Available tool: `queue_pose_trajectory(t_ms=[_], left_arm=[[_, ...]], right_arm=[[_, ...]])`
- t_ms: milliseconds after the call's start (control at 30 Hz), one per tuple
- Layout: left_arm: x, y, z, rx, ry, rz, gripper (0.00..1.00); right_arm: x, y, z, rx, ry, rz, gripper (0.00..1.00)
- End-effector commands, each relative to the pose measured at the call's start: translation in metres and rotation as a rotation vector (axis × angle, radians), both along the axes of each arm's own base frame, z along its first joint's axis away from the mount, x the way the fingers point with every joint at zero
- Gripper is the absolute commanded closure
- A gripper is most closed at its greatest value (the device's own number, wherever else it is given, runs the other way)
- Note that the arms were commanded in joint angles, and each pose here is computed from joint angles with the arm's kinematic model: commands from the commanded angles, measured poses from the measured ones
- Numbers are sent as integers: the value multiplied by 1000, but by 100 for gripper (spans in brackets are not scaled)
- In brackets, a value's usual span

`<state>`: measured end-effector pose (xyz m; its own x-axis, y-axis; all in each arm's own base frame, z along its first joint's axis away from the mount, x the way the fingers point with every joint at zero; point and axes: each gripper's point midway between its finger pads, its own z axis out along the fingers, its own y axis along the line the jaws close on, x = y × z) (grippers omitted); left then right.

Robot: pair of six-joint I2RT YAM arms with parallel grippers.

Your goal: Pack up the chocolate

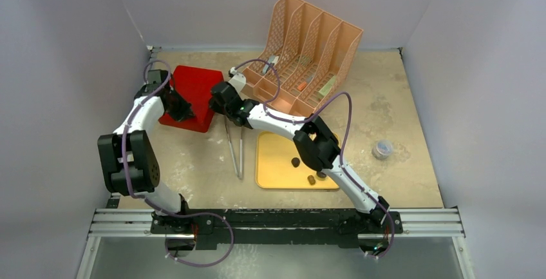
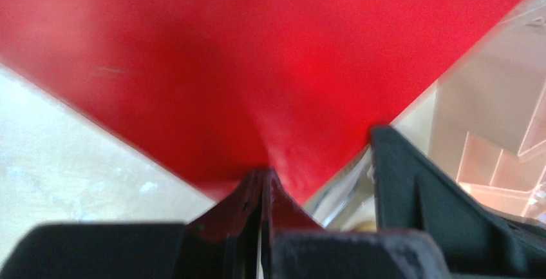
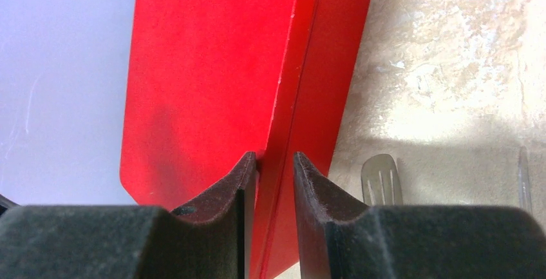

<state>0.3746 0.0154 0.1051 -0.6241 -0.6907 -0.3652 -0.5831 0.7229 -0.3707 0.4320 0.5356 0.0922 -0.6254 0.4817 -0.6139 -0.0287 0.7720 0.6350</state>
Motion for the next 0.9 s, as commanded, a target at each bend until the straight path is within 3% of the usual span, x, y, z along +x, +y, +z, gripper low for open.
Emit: queue_pose_trajectory(t_ms=[0, 100, 367, 500, 600, 867], left_arm=[[-16, -16, -44, -54, 67, -18, 100], [-11, -12, -34, -35, 61, -22, 100], [18, -15, 49, -58, -129, -6, 100], [16, -17, 62, -63, -154, -11, 100], [9, -15, 46, -32, -108, -9, 100], [-51, -31, -55, 1, 121, -38, 100]], right_arm=[[-6, -26, -12, -119, 43, -16, 71], [-7, -26, -13, -120, 44, -12, 71], [-6, -26, -5, -104, 28, -16, 71], [-6, -26, -6, -100, 27, -15, 71], [-6, -25, -8, -100, 31, -15, 71], [-7, -27, -10, -115, 32, -7, 71]])
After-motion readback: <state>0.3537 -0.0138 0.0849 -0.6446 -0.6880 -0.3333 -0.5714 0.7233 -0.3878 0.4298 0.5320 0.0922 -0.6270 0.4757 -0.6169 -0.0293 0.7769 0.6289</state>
